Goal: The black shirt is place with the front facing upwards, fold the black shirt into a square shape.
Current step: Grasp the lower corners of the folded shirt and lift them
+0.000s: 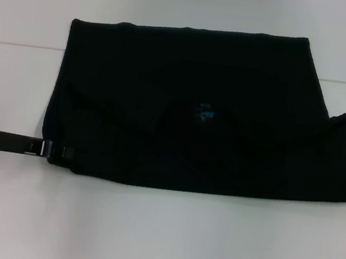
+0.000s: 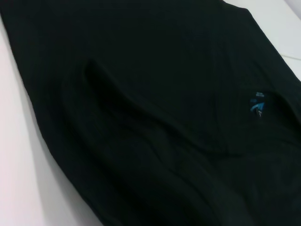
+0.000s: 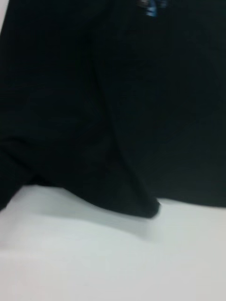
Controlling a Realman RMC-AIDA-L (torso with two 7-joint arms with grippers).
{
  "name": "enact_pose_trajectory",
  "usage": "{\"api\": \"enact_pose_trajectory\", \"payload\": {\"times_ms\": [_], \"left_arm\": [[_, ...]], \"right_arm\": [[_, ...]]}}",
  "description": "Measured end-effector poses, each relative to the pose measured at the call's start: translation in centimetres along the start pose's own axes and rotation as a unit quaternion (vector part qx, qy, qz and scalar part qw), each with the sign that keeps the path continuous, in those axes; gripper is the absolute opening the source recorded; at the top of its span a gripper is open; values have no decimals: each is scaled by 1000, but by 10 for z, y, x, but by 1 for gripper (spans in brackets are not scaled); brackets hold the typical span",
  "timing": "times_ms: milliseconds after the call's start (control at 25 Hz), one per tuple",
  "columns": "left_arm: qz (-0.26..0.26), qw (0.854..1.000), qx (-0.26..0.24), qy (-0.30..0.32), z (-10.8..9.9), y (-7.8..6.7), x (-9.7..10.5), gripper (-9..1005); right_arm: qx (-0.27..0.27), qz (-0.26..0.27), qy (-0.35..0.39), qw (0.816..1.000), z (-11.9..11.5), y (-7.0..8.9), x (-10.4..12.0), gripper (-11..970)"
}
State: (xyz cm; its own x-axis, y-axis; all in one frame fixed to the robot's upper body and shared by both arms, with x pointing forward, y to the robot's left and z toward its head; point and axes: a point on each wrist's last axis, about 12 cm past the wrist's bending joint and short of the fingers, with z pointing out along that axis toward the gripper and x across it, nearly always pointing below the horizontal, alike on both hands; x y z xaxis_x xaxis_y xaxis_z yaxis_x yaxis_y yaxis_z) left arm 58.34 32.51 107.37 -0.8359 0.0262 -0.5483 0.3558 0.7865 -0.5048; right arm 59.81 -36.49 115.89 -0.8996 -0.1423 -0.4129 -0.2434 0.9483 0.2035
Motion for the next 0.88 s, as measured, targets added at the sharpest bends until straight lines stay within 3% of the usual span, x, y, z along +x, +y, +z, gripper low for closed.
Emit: {"api": "enact_pose_trajectory", "payload": {"times_ms": [400, 880], "left_arm": [[-2, 1000, 3, 1, 2, -1, 1, 63], [-3, 1000, 6, -1, 3, -3, 0, 63]], "right_arm": [[-52, -10, 10, 999, 36, 17, -6, 822], [-46, -27, 16, 998, 52, 26, -10, 818]]}}
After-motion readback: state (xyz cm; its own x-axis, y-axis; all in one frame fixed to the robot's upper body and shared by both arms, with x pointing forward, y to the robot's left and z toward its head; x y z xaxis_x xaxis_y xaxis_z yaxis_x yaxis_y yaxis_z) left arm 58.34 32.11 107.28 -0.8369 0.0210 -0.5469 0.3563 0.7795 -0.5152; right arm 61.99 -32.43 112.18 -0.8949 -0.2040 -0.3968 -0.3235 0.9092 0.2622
